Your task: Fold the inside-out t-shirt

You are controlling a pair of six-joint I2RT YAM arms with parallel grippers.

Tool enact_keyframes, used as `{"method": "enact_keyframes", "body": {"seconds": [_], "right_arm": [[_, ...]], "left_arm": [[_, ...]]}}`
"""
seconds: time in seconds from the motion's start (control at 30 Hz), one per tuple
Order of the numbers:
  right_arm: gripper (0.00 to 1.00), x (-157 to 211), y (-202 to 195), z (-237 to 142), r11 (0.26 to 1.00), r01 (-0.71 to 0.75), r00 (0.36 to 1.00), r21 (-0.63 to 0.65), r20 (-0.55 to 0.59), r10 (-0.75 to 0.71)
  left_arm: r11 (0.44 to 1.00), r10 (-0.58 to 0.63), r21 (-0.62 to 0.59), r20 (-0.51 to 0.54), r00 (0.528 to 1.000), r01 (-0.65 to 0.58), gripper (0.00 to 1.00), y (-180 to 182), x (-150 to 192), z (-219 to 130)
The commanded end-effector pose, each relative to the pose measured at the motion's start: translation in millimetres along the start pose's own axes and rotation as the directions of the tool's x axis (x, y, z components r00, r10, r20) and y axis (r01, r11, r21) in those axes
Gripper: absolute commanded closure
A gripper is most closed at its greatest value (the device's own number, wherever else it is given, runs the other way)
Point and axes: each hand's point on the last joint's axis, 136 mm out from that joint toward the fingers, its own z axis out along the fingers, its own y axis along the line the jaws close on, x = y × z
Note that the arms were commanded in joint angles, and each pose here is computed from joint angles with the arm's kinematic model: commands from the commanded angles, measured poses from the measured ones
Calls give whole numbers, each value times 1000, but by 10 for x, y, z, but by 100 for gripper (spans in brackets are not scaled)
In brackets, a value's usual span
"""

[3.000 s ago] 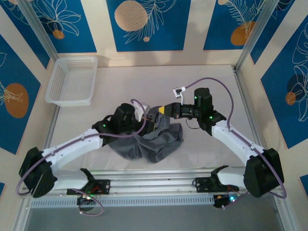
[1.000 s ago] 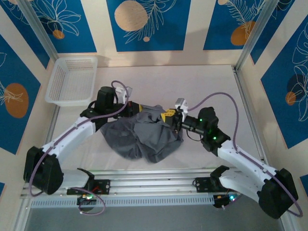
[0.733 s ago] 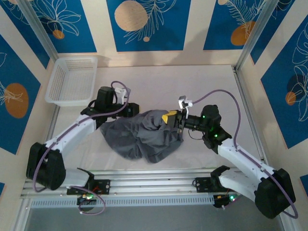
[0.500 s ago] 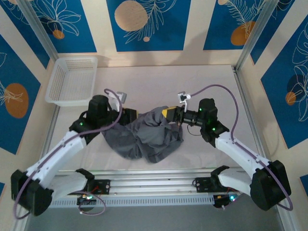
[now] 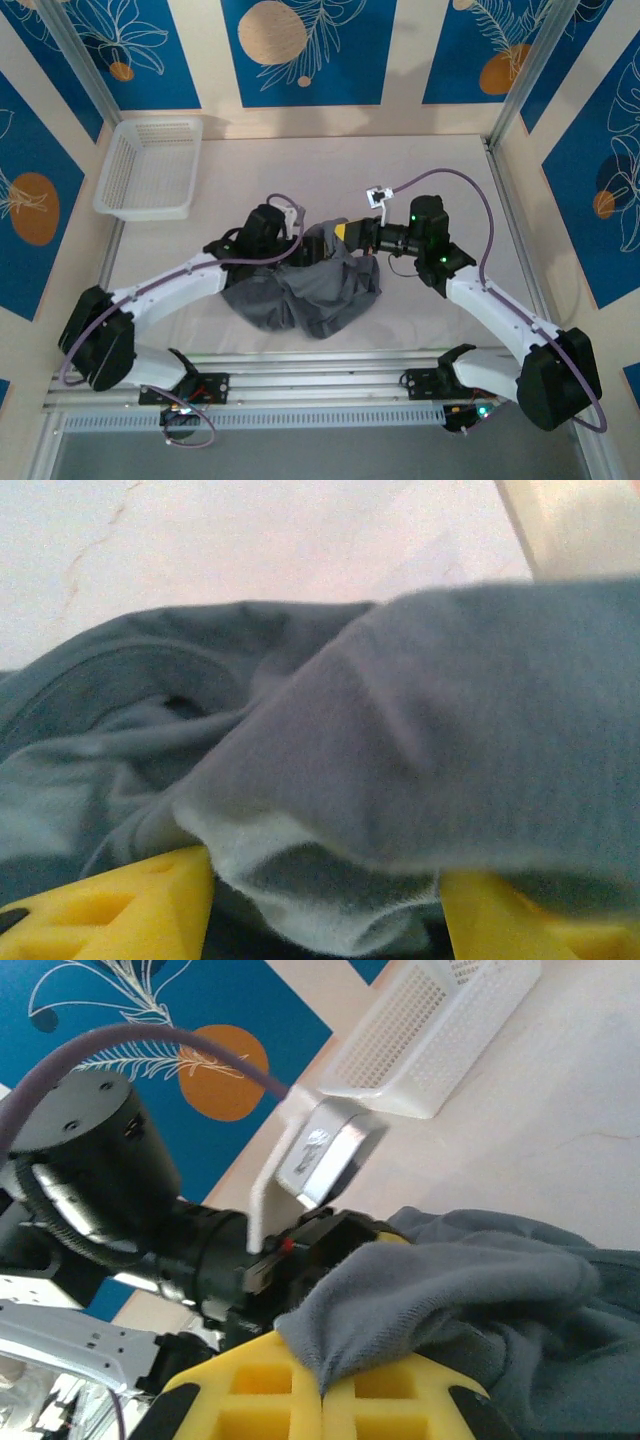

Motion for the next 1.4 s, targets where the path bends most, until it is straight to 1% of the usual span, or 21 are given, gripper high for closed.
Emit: {"method": "enact_keyframes", "body": {"seconds": [0.0,0.03,0.07,0.23,0.37,0.43,0.5,0.53,0.6,0.67,0.73,0.77,0.83,0.9,1.03,1.1,1.17,1.23,1.27,1.3,1.37], "right_arm": [[100,-31,-106,-15,991,-135,990,-3,-41,135],[100,-48,-212,-30,980,-198,979,10,-42,198],[100,-64,-357,-61,962,-272,961,25,-46,273],[100,-13,-1071,-208,861,-506,858,60,-71,509],[96,-5,-1171,-201,821,-572,812,7,-139,567],[87,-26,-1159,-226,827,-562,820,22,-116,561],[69,-29,-1200,-303,833,-547,832,85,-57,552],[63,-29,-1220,-361,839,-529,845,126,-17,535],[57,-61,-1187,-469,876,-447,894,182,65,443],[55,-93,-1135,-550,920,-301,951,252,149,271],[53,-134,-1050,-580,920,-23,981,390,188,-55],[50,-156,-954,-554,888,146,958,437,162,-237],[38,-147,-738,-403,736,477,824,480,49,-565],[35,-96,-694,-231,580,679,683,450,-98,-724],[28,-240,-904,-16,284,837,455,468,-306,-836],[27,-317,-959,74,245,845,430,476,-332,-839],[34,-249,-954,226,293,859,448,420,-335,-829],[62,-110,-816,355,388,859,488,335,-304,-818],[83,-27,-691,391,467,838,537,282,-269,-800],[100,48,-506,397,571,793,608,212,-220,-763],[100,180,-74,332,766,643,761,15,-130,-636]], "left_arm": [[988,-23,153,71,997,12,74,-417,-390,-69],[983,-40,179,69,997,27,90,-432,-413,-83],[974,-69,220,72,995,51,100,-448,-452,-122],[880,-171,462,92,981,110,100,-596,-686,-505],[881,-129,468,105,986,65,100,-659,-682,-699],[887,-115,458,113,987,51,100,-648,-659,-736],[890,-114,453,116,987,50,100,-633,-643,-735],[891,-117,451,112,987,54,100,-622,-637,-722],[888,-121,456,103,987,61,100,-621,-635,-699],[885,-122,461,96,988,64,100,-627,-633,-683],[884,-116,465,94,989,59,100,-642,-639,-685],[883,-112,465,94,989,56,100,-652,-643,-690],[884,-104,465,96,990,48,100,-669,-655,-702],[884,-100,466,97,990,43,100,-685,-663,-713],[883,-92,467,97,991,36,100,-702,-658,-735],[883,-86,468,98,991,30,100,-713,-651,-746],[886,-80,464,104,991,22,100,-715,-655,-761],[899,-74,437,120,990,14,100,-677,-669,-762],[914,-71,406,139,988,9,100,-624,-689,-766],[932,-64,363,155,986,3,100,-547,-706,-760],[970,-51,242,175,983,7,100,-291,-754,-720]]}}
